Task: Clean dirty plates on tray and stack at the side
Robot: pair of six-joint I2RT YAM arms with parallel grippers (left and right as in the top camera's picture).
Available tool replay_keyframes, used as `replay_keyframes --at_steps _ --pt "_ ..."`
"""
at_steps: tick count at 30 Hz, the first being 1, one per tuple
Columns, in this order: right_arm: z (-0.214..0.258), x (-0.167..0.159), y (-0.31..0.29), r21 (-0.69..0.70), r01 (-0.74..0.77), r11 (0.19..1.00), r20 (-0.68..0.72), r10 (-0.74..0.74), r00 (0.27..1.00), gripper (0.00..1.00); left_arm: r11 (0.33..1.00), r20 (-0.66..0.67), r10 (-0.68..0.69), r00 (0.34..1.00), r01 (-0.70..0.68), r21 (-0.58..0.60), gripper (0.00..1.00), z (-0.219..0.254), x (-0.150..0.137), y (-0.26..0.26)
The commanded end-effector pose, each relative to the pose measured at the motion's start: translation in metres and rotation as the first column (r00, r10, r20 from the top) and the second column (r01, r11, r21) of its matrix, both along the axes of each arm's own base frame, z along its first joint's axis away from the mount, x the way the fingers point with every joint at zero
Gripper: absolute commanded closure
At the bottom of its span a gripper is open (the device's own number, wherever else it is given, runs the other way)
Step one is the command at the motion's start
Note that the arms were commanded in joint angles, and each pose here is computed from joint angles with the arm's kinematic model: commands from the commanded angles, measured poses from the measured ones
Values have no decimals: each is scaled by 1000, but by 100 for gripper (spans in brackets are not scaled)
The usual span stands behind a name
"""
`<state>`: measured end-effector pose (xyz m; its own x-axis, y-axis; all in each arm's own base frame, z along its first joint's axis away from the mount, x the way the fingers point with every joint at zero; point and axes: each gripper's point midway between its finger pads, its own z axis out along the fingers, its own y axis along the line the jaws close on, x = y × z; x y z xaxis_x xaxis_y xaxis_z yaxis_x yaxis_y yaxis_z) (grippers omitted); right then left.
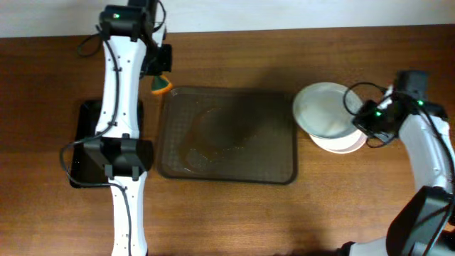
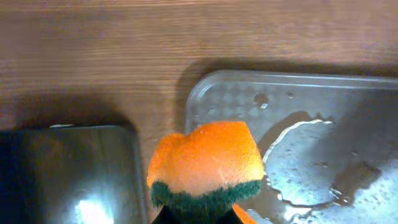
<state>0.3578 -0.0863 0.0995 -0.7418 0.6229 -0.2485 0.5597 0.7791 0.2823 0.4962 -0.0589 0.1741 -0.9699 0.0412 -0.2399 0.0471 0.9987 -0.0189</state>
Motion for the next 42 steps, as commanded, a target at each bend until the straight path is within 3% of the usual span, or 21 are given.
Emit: replay_keyframes --at_steps 1,6,7,8,10,13,17,20,25,26,27,29,30,32,35,38,42 --pt "-13 -19 -26 -80 74 994 -54 -78 995 96 996 -8 93 996 -93 -6 100 -3 3 42" --pt "-38 -31 -40 -157 93 983 -120 -113 986 96 989 -12 141 990 -141 -35 100 -3 3 73" --pt "-48 -33 -38 -147 87 985 -148 -109 983 57 988 -13 146 989 -146 -48 100 -2 3 77" --pt "-53 -34 -37 -137 83 987 -162 -105 981 28 989 -12 143 990 -144 -46 100 -2 3 80" --pt "-50 -27 -24 -61 66 996 -137 -74 988 19 989 -4 138 990 -138 -43 100 1 2 88" --pt "-7 -4 -4 50 -17 999 -35 18 999 18 986 1 163 987 -163 -43 100 16 -9 99" --pt "44 20 16 23 -131 991 58 129 990 16 981 -109 190 976 -194 -28 100 18 -54 107" --pt "48 27 43 -4 -226 974 65 226 972 14 973 -294 230 928 -213 89 100 -23 -97 129" --pt "46 29 72 -32 -315 949 56 316 947 14 942 -297 334 895 -324 82 100 -115 -97 171" --pt "47 29 75 -32 -322 946 57 323 945 14 940 -288 341 895 -334 73 95 -126 -97 173" --pt "47 29 78 -32 -329 944 57 330 942 14 939 -278 340 898 -340 49 78 -139 -95 172" --pt "46 29 79 -31 -332 943 55 333 941 14 942 -280 328 902 -334 30 30 -145 -95 167" --pt "47 29 79 -31 -331 943 55 332 942 14 944 -277 324 905 -329 28 0 -143 -94 166" --pt "47 29 79 -31 -331 943 55 332 942 14 940 -263 333 906 -339 23 0 -127 -89 166" --pt "58 28 80 -25 -337 941 56 338 940 14 942 -136 331 934 -336 -13 0 -49 -75 164" --pt "94 25 81 -55 -382 923 71 385 920 14 951 43 291 956 -284 -126 0 34 -68 138" --pt "181 3 83 -149 -397 906 188 420 888 15 966 213 242 946 -216 -138 0 101 -82 115"
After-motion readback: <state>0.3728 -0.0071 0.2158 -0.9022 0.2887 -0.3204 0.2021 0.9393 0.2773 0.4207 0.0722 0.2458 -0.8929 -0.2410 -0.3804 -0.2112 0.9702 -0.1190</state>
